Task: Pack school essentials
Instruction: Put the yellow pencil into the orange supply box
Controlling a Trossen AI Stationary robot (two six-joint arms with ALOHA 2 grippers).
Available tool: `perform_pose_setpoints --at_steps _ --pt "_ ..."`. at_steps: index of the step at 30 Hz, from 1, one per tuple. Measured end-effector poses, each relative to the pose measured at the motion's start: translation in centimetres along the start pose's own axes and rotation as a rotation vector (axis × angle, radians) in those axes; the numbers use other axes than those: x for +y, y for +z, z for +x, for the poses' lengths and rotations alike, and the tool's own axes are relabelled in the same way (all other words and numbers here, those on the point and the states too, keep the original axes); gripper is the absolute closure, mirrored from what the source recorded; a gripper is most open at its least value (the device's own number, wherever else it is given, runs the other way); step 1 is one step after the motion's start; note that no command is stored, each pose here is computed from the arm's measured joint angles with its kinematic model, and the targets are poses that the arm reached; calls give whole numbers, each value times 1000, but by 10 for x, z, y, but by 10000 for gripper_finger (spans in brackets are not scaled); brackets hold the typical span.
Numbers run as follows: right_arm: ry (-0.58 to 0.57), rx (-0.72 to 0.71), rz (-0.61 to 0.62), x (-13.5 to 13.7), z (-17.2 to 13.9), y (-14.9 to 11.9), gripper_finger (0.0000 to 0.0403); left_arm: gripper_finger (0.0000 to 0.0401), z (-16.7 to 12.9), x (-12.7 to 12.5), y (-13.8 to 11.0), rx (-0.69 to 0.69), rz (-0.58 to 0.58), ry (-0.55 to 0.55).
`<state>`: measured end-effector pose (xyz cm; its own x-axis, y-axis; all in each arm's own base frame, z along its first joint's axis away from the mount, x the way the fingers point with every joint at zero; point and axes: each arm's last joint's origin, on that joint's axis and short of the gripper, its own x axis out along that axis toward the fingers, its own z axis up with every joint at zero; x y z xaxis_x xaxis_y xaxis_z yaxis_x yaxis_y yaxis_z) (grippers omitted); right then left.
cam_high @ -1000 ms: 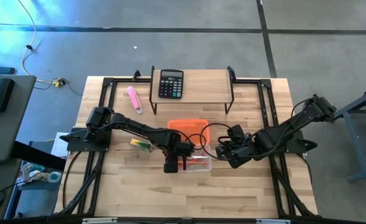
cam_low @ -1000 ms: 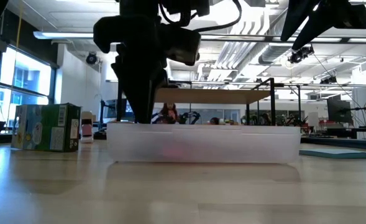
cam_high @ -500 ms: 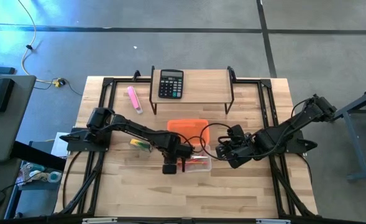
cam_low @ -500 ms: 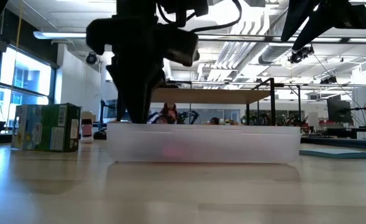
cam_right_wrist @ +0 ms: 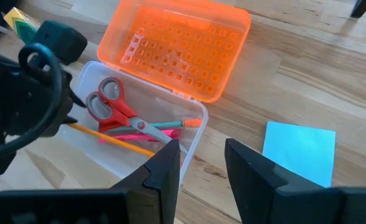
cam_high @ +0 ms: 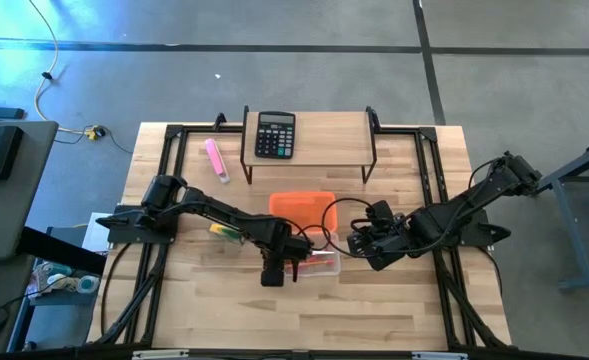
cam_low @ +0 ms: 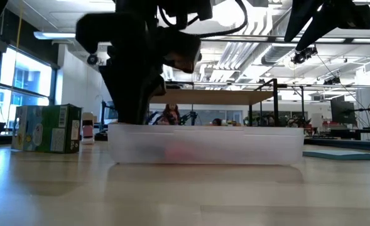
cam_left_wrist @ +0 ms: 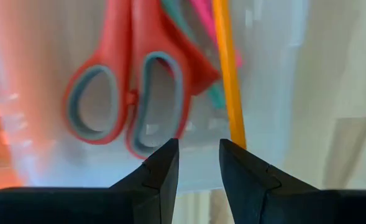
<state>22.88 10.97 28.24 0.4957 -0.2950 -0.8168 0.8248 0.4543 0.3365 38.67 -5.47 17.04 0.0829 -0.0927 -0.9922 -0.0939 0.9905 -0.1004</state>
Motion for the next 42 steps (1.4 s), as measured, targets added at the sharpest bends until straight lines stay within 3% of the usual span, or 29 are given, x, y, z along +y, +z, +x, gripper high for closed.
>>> perform_pose_setpoints --at_steps 17,29,42 --pt "0 0 0 0 0 0 286 297 0 -8 2 -32 3 -22" --pt "1 0 3 0 0 0 286 298 -28 -4 21 -123 -11 -67" --pt "0 0 1 0 0 0 286 298 -8 -16 23 -103 17 -78"
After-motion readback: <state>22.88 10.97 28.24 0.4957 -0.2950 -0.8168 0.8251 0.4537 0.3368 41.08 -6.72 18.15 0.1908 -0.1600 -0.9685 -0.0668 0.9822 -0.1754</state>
